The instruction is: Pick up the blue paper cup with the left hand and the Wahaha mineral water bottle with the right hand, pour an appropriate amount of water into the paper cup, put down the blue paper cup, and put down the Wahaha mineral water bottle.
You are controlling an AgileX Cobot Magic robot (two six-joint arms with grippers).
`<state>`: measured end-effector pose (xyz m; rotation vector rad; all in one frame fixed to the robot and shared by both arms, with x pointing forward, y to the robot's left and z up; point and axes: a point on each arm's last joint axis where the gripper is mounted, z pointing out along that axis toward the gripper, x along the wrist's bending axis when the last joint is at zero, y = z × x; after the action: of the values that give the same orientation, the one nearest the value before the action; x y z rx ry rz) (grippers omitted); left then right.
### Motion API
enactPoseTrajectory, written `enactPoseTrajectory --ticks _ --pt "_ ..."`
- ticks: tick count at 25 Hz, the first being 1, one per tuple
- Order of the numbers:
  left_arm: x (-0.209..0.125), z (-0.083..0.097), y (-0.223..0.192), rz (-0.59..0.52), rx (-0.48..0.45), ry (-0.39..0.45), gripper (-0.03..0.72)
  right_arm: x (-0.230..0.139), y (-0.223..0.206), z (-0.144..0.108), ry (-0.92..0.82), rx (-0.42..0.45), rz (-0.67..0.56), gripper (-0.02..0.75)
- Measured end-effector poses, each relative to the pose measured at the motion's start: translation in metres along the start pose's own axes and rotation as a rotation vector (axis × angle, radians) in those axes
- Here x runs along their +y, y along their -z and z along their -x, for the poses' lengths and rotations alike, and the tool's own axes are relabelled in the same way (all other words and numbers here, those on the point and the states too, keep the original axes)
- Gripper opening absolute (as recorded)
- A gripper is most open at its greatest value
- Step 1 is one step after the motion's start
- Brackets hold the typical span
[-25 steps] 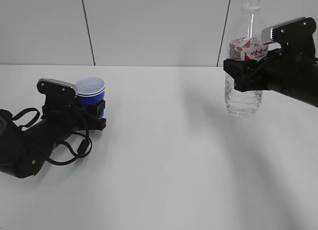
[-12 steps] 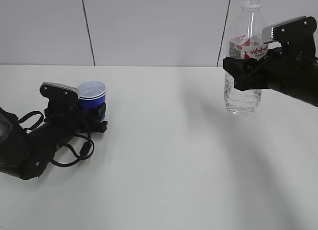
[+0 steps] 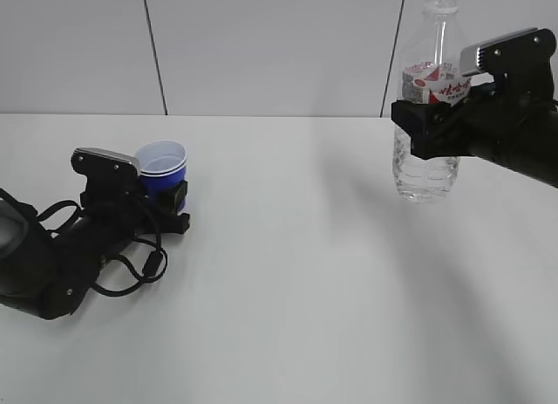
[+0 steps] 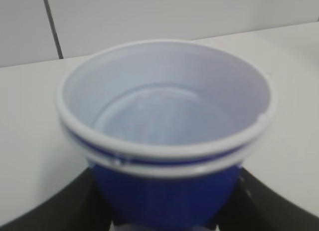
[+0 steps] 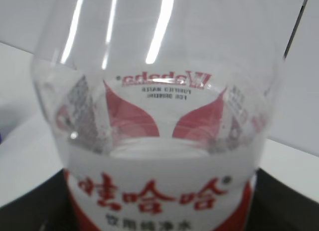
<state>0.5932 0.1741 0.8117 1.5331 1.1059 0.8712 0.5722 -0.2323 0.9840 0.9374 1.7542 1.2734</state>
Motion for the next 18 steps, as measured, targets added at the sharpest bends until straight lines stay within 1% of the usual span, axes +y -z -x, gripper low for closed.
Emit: enactPoseTrajectory --ticks 6,12,14,18 --pt "0.0 0.0 0.0 0.0 0.0 0.0 0.433 0.0001 0.0 0.0 0.0 0.0 0.002 0.469" --pt "-0.0016 -0.0011 0.0 -0.012 0.012 0.005 0.543 0.0012 0.0 -0.0002 0.002 0.002 0.014 0.469" --pt "-0.0017 -0.0023 0.0001 -0.012 0.026 0.011 0.559 0.0016 0.0 -0.0003 0.002 0.003 0.017 0.469" --pt "-0.0018 -0.0035 0.0001 -0.014 0.038 0.016 0.566 0.0018 0.0 -0.0003 0.002 0.004 0.02 0.469"
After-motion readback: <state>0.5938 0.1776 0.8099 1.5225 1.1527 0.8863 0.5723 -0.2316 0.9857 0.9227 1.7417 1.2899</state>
